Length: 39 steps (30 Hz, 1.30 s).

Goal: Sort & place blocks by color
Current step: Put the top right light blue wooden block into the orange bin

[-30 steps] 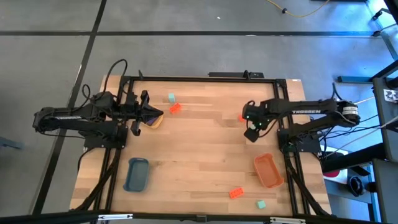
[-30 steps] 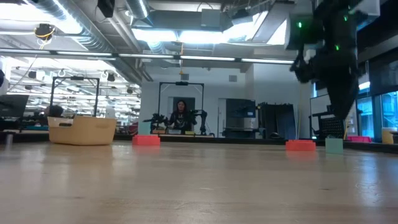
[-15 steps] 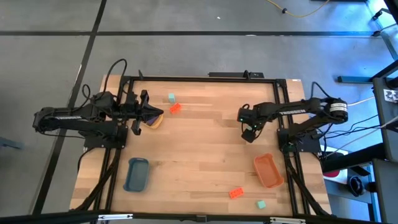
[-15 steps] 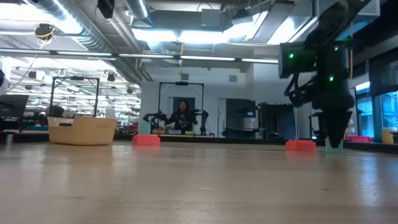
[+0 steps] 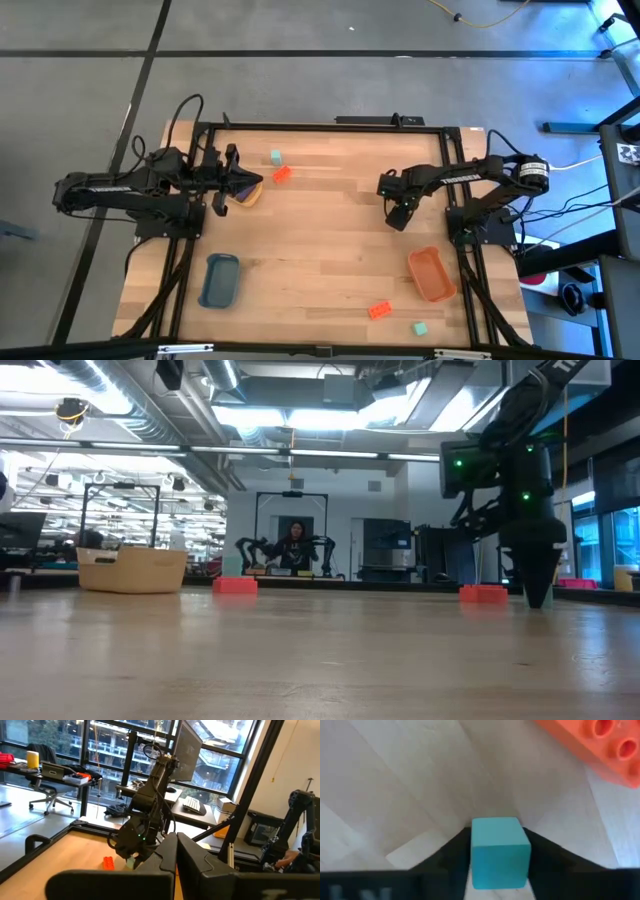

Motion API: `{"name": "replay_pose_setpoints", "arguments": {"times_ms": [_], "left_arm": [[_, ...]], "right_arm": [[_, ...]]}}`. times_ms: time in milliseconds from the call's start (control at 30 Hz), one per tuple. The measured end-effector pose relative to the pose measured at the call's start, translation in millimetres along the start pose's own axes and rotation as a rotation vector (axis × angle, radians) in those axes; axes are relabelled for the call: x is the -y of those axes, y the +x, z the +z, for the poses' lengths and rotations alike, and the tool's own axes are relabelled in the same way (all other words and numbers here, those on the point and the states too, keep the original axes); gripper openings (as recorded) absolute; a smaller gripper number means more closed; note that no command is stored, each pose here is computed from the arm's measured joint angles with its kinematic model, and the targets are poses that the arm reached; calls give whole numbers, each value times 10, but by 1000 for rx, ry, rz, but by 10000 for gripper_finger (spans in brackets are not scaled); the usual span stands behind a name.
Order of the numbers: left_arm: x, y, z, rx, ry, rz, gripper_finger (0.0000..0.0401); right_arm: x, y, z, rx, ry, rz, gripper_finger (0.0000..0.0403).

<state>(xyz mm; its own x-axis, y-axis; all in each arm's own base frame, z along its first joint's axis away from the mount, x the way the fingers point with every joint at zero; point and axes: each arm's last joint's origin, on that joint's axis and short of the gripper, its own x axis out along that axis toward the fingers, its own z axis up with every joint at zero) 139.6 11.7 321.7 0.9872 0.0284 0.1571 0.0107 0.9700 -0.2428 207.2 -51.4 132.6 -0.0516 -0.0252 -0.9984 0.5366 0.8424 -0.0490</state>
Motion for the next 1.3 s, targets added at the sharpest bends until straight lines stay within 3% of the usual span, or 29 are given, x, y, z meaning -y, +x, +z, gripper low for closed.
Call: {"name": "replay_pose_setpoints", "arguments": {"times_ms": [67, 200, 367, 467, 633, 767, 933, 1167, 1300], "left_arm": [[-1, 0, 0, 0, 0, 2, 0], [-2, -1, 1, 2, 0, 9, 0], [-4, -1, -7, -6, -2, 10, 0], [-7, 0, -18, -17, -18, 13, 0], [-8, 0, -21, -20, -28, 14, 0], [-8, -1, -20, -19, -29, 14, 0], [-8, 0, -20, -20, -58, 14, 0], [-8, 0, -21, -20, -98, 14, 0], [-7, 0, -22, -22, -99, 13, 0]], "right_arm": [[7, -13, -14, -2, -9, -4, 132], [27, -100, -86, -28, -30, -25, 134], [-62, -405, -271, 65, -56, 15, 134], [-177, -628, -403, 218, 7, 105, 134], [-512, -972, -470, 595, 87, 411, 134], [-778, -1183, -333, 919, 77, 576, 134], [-882, -1399, -74, 1228, 44, 666, 134], [-780, -1810, 118, 1389, -85, 698, 134], [-742, -1896, 152, 1391, -124, 698, 134]]}}
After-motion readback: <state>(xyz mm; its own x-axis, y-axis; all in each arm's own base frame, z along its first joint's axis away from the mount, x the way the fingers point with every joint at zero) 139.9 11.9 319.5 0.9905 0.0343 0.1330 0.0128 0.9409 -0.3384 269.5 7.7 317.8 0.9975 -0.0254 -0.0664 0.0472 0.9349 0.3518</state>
